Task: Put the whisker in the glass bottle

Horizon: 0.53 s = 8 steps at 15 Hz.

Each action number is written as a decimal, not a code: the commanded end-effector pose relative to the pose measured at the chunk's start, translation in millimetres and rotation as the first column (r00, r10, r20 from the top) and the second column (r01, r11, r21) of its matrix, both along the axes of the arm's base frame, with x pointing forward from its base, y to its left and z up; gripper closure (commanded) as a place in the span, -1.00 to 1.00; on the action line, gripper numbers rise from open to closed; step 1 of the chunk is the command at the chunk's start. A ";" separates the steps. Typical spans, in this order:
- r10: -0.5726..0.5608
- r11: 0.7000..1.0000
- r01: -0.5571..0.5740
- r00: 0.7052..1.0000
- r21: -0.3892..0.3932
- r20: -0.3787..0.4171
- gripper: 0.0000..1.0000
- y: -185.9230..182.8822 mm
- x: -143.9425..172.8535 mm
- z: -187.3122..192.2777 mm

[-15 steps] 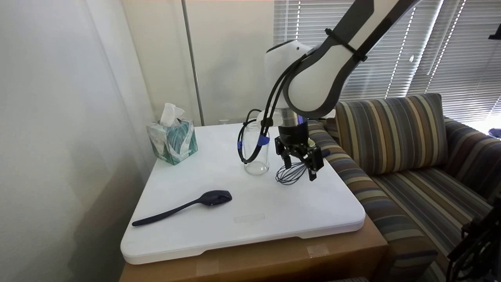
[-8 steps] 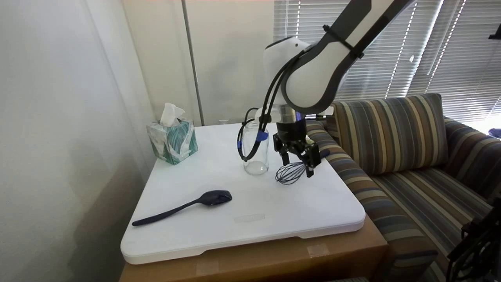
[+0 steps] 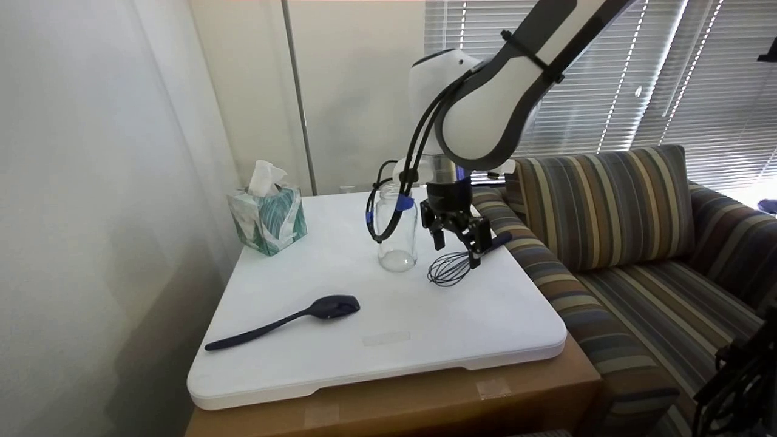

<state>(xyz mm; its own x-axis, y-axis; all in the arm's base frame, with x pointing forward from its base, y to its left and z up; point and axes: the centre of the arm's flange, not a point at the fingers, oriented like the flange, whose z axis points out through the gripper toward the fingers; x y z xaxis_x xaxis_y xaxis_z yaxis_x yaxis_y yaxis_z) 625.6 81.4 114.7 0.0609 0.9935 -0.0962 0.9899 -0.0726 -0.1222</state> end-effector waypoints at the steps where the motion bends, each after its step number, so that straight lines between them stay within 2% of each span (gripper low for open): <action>1: -0.013 1.000 0.012 1.000 0.029 0.023 -0.64 -4.8 -9.7 8.8; 2: -0.013 0.999 0.012 1.000 0.030 0.024 -0.49 -4.5 -10.6 8.0; 3: -0.014 1.000 0.013 1.000 0.028 0.024 -0.57 -3.3 -12.8 7.1; 5: -0.018 1.000 0.018 0.999 0.018 0.028 -0.59 0.0 -18.1 5.4; 7: -0.025 1.000 0.025 0.999 0.014 0.031 -0.50 2.3 -23.4 1.8; 8: -0.028 1.000 0.027 0.999 0.016 0.032 -0.38 3.2 -26.8 -0.1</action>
